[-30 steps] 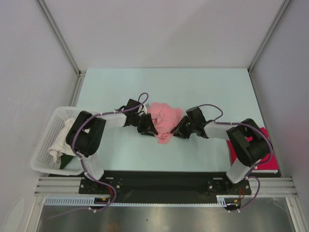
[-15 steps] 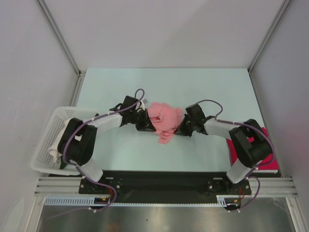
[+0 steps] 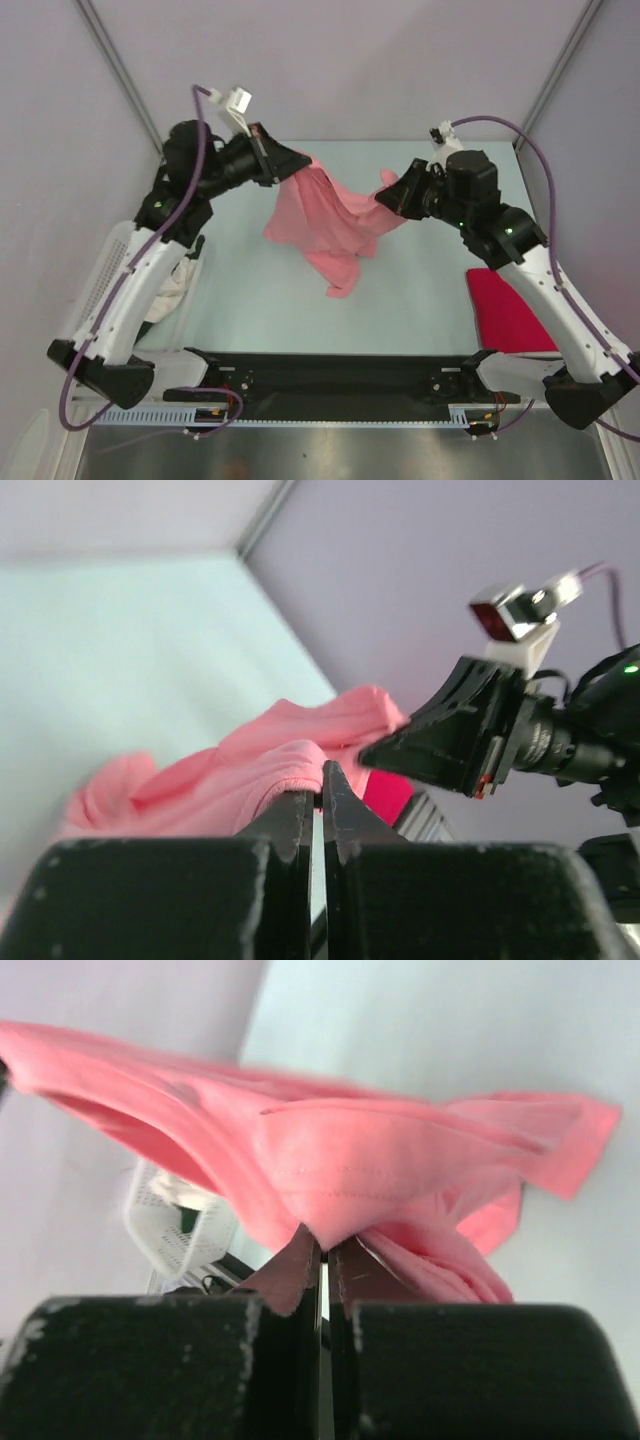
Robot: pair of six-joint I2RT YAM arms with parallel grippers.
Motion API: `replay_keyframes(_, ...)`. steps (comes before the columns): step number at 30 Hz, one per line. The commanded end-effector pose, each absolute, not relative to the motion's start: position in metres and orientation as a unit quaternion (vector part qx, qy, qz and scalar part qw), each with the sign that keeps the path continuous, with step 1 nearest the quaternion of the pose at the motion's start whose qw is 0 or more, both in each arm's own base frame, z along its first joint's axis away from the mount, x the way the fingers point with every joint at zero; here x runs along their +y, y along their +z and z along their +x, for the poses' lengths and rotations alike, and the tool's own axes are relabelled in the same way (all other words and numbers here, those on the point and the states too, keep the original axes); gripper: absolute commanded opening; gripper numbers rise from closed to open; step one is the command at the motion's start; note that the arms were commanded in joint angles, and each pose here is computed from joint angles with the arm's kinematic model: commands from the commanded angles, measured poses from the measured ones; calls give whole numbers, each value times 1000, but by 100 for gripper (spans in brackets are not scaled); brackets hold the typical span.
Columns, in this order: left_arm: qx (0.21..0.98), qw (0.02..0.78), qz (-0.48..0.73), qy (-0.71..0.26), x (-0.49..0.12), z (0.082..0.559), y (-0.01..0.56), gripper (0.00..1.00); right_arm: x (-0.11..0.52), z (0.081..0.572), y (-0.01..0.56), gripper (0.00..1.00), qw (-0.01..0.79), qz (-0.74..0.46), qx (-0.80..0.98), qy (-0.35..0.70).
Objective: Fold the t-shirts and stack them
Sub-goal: Flatten the tshirt out
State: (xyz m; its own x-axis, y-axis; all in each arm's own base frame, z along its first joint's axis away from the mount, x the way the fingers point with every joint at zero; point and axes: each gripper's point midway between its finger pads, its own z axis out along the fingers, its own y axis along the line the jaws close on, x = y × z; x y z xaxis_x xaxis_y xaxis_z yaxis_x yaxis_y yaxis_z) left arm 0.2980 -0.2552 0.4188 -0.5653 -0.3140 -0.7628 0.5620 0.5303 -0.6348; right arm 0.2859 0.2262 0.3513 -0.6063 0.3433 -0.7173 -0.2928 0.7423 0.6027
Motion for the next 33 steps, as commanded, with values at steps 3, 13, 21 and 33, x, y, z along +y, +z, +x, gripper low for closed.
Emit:
replay_keyframes(3, 621, 637, 126, -440, -196, 230, 570, 0, 245, 205, 453, 0, 470, -125, 746, 456)
replay_keyframes(13, 436, 817, 116, -358, -101, 110, 706, 0, 276, 64, 590, 0, 403, -235, 550, 693)
replay_keyframes(21, 411, 841, 95, -337, -88, 108, 721, 0, 275, 67, 619, 0, 453, -201, 534, 685)
replay_keyframes(33, 642, 714, 119, -252, -200, 399, 514, 0, 160, 278, 408, 0, 481, 251, 755, 368)
